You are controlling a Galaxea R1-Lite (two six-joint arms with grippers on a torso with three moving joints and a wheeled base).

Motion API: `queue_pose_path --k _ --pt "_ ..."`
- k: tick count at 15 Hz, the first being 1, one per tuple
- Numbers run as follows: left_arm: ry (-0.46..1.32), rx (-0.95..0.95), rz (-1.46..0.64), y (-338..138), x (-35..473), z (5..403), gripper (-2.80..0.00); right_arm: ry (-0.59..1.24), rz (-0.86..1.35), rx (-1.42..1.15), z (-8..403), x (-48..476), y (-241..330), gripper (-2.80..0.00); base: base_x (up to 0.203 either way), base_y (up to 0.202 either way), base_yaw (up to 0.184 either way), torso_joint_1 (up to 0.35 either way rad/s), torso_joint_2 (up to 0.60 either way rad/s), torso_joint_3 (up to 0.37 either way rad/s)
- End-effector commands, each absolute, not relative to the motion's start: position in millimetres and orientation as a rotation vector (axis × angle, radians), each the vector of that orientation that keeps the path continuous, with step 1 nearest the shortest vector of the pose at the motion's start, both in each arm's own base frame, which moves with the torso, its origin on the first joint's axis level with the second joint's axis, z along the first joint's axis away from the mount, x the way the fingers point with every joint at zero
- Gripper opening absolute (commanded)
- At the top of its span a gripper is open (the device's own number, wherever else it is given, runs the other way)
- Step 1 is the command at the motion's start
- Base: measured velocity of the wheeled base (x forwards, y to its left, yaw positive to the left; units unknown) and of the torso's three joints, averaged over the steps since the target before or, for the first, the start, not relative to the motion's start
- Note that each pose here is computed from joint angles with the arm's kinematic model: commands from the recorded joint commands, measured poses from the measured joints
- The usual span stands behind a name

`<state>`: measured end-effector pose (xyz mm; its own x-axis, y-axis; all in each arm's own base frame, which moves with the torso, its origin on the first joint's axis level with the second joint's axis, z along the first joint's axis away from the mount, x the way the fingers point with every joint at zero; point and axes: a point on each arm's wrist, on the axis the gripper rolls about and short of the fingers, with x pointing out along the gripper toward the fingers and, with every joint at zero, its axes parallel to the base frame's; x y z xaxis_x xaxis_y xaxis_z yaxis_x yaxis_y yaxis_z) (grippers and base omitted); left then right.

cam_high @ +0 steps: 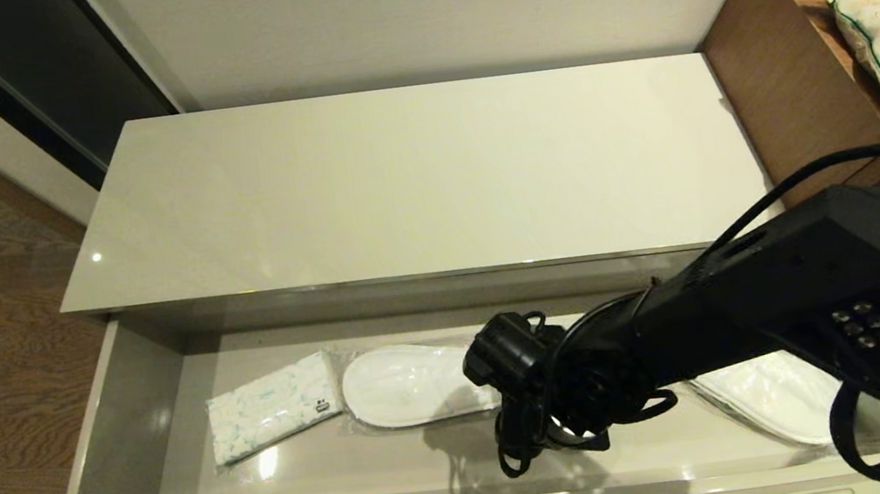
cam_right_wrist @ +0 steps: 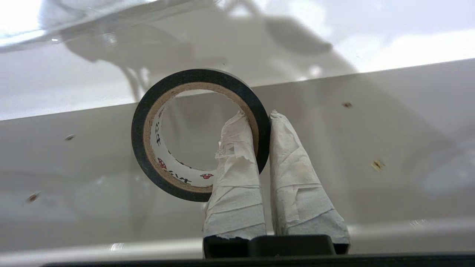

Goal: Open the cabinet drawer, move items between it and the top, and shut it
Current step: Take out the adhesive tape from the drawer

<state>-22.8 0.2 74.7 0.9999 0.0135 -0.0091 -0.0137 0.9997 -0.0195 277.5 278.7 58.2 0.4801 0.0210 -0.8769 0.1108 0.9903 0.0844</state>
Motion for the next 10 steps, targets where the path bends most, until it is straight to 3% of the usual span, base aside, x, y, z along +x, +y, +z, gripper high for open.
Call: queue_pose_path --k 1,10 --pt "0.009 -0.02 0.014 0.2 -22.8 75.0 -2.8 1.044 -0.045 0.166 78.0 274.2 274.5 -2.8 0.0 0.0 0.0 0.0 0.0 0.0" --pt "0.01 -0.02 0.014 0.2 -22.7 74.8 -2.8 0.95 -0.054 0.167 98.5 280.2 277.7 -2.8 0.0 0.0 0.0 0.0 0.0 0.0"
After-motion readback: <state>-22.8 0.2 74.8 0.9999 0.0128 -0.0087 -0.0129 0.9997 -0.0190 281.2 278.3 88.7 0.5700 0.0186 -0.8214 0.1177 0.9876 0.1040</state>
